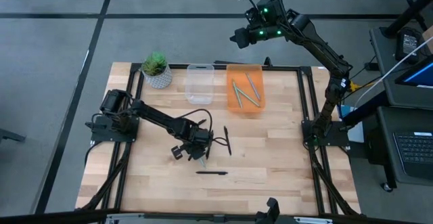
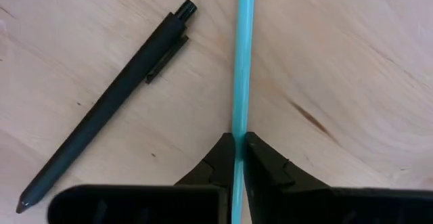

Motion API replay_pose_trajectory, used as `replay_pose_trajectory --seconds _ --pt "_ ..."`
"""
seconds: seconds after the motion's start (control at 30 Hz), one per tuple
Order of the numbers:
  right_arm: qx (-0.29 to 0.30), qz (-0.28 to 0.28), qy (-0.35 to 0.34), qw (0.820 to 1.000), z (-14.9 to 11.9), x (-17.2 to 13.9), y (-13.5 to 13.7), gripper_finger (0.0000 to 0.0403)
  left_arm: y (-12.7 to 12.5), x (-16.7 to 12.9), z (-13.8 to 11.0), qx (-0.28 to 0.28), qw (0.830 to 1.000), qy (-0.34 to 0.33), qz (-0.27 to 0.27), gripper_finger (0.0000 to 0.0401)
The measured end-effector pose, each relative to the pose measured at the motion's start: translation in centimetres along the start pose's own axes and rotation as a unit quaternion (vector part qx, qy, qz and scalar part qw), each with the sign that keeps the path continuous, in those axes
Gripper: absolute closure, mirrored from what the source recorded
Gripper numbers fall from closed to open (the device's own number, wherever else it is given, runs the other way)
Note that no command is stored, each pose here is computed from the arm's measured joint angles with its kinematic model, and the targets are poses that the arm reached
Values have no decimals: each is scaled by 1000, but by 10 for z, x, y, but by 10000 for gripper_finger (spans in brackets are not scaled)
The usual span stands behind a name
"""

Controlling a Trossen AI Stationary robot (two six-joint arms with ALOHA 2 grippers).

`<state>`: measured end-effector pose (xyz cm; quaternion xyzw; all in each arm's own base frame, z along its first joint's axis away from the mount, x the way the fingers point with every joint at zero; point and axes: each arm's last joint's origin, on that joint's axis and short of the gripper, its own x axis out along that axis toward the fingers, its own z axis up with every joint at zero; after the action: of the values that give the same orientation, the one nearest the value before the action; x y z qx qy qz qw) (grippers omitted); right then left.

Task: Sort pens & pencils
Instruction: Put the light green pencil into the orange bin

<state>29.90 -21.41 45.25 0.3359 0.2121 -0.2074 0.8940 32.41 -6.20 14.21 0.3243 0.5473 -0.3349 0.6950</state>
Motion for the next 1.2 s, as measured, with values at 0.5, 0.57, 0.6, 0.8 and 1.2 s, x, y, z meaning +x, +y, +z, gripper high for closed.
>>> replay_pose_trajectory --seconds 0.5,0.57,0.6,0.8,1.2 --pt "1 -1 0 1000 0 0 0 315 -7 -14 0 -20 1000 19 -4 385" --pt "8 -1 0 1000 0 0 0 315 -5 -19 4 -18 1000 12 9 385" --pt "11 -1 0 1000 0 0 0 315 -5 -23 5 -17 1000 12 9 385" --pt "15 -1 1 1000 0 0 0 315 0 -39 15 -23 1000 5 16 385" --pt "31 2 10 999 0 -1 -4 315 2 -65 24 -33 999 31 -1 385"
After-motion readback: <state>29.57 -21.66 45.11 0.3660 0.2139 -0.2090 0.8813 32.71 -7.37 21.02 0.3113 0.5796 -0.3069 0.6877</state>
